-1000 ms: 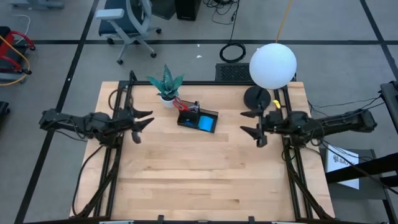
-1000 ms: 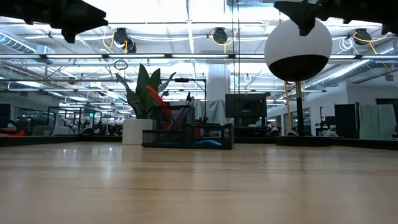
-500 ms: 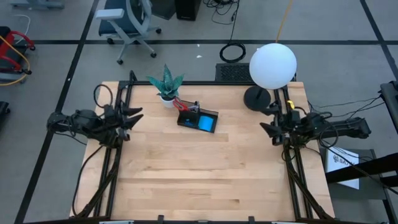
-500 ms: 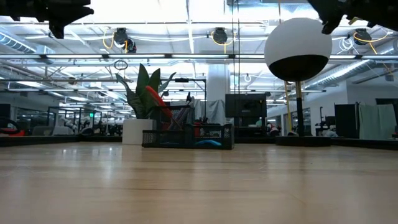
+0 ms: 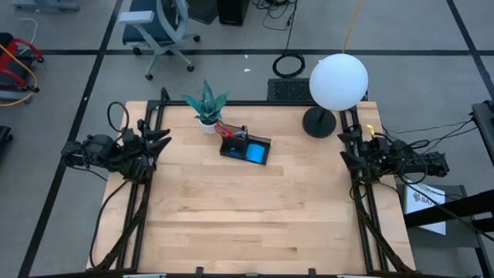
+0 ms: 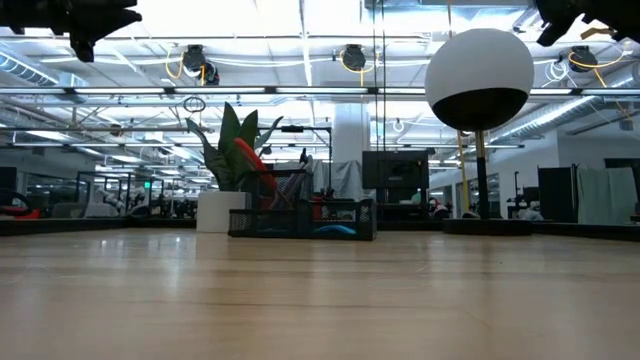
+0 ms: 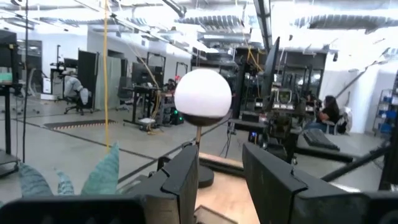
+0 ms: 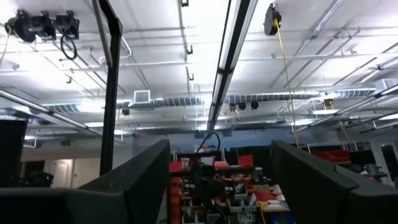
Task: Pick and place office supplies into organizer
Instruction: Return to Home Position
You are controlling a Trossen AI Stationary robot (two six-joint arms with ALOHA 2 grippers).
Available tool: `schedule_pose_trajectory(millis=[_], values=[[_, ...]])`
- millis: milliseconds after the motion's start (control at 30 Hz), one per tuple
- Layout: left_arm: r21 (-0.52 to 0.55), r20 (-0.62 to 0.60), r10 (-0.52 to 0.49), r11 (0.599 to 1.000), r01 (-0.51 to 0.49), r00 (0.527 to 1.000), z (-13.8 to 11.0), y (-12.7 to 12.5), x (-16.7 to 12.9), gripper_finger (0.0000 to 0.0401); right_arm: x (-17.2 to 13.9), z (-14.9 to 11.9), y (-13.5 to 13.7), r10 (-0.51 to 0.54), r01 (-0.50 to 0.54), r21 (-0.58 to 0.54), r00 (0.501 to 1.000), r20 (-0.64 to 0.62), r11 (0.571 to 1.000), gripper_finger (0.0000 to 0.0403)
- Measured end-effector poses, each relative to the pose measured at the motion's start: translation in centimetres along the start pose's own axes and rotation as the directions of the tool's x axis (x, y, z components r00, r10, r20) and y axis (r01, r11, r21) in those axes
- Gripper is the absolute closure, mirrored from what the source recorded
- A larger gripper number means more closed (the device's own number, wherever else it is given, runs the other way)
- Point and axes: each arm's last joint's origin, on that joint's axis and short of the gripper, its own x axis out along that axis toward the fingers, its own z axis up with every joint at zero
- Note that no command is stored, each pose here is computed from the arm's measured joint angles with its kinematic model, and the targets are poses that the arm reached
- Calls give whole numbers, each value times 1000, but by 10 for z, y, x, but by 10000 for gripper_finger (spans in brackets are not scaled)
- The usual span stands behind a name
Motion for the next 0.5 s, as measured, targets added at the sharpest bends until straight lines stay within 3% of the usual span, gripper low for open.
schedule_pose_trajectory(millis=[500], values=[[-28, -10, -5, 1000, 4, 1000, -2, 0, 0, 270, -4, -1, 0, -1, 1, 1, 1000, -28, 1000, 131]])
